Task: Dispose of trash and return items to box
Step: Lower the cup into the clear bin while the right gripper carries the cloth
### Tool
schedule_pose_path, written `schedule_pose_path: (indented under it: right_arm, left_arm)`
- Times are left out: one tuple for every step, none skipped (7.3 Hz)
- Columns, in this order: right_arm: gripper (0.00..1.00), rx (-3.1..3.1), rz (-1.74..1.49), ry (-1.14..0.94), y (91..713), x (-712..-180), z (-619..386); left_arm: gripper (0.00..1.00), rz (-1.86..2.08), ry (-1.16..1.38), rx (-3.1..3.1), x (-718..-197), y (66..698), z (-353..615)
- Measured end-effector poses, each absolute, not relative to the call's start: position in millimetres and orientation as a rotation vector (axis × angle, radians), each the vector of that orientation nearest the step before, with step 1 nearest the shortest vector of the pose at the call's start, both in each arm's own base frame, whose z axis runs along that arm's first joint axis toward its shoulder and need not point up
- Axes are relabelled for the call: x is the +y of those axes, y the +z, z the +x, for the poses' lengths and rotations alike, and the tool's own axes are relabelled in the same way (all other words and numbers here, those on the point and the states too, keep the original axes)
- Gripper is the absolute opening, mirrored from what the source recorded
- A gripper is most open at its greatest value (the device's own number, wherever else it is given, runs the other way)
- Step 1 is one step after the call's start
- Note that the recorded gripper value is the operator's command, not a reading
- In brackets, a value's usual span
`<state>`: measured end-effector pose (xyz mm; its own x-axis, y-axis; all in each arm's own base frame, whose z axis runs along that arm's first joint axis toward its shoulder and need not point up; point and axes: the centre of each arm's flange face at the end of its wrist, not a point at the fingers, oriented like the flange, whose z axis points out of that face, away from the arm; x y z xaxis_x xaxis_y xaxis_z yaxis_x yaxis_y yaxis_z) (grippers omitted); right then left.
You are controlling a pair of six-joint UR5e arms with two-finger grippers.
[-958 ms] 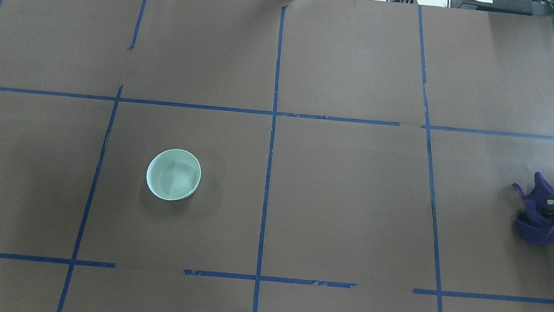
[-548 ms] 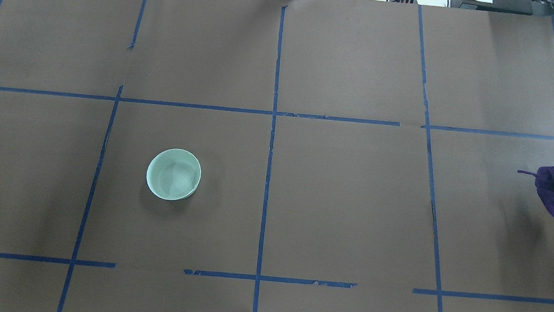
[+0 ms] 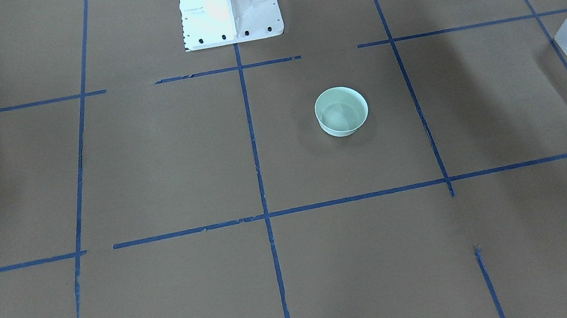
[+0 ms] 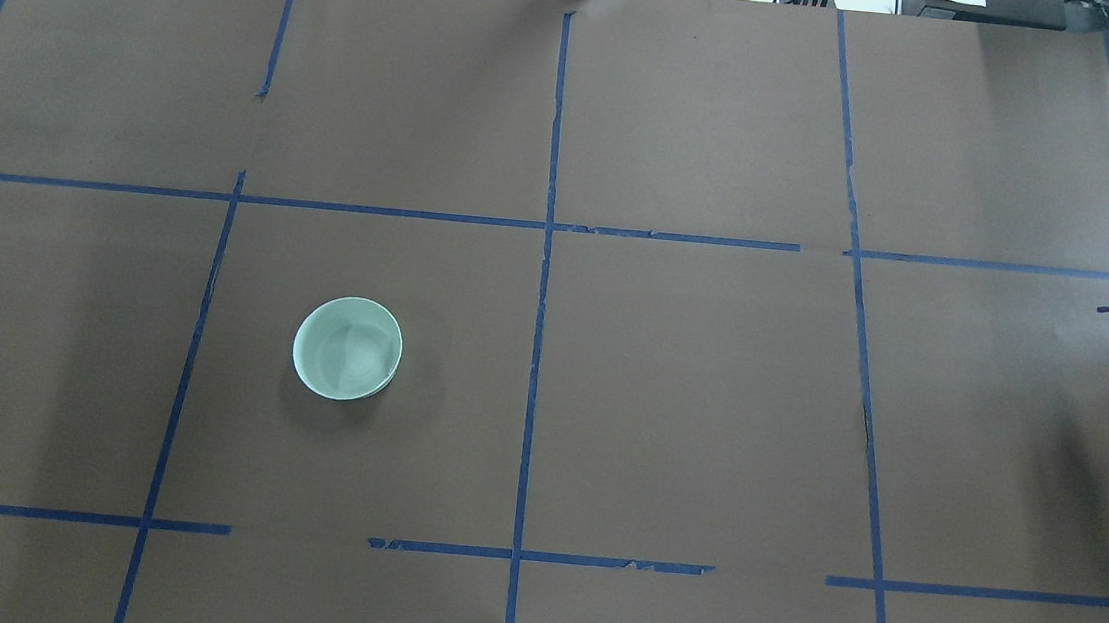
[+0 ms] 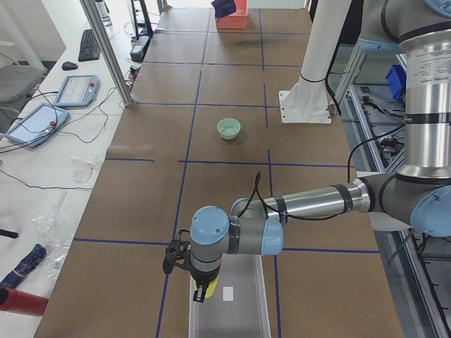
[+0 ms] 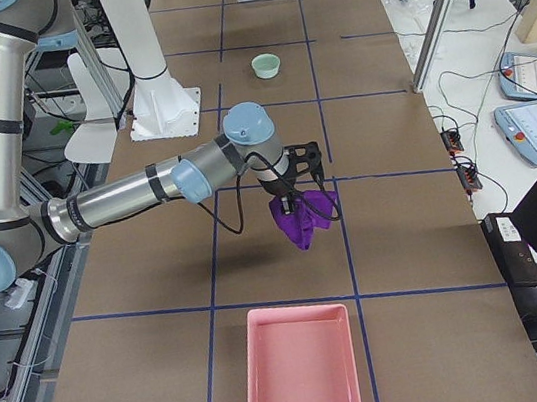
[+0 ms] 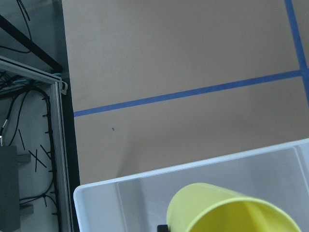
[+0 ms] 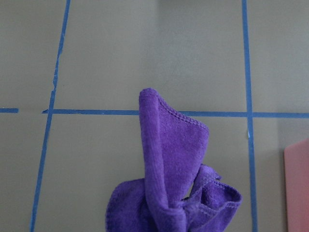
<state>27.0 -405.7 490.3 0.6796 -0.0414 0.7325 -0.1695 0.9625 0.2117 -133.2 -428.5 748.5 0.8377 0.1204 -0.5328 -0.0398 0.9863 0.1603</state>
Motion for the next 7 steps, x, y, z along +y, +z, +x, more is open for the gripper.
schedule_pose_path:
  right_arm:
    - [0.00, -0.794, 0.312, 0.056, 491.1, -406.2, 54.2]
    - [0.00, -0.762, 0.353, 0.038, 493.4, -403.8, 80.5]
    - [0.00, -0.728, 0.389, 0.026, 496.0, -400.1, 102.4]
    - [0.00, -0.693, 0.415, 0.018, 498.0, -396.9, 118.1]
    - [0.00, -0.661, 0.437, 0.010, 499.7, -393.9, 131.1]
    - [0.00, -0.634, 0.457, 0.002, 500.7, -390.6, 142.6]
    - [0.00, -0.616, 0.472, -0.003, 500.6, -387.9, 150.9]
  left_arm:
    - [0.00, 0.135, 0.083, 0.641, -422.0, 761.4, -125.0]
    - [0.00, 0.125, 0.088, 0.711, -417.2, 768.1, -113.7]
    - [0.00, 0.110, 0.107, 0.772, -415.1, 772.1, -98.1]
    - [0.00, 0.094, 0.134, 0.816, -414.1, 775.8, -81.6]
    - [0.00, 0.088, 0.156, 0.837, -412.9, 781.0, -70.5]
    - [0.24, 0.093, 0.173, 0.845, -410.9, 787.9, -64.3]
    - [0.66, 0.102, 0.189, 0.846, -409.2, 794.3, -59.8]
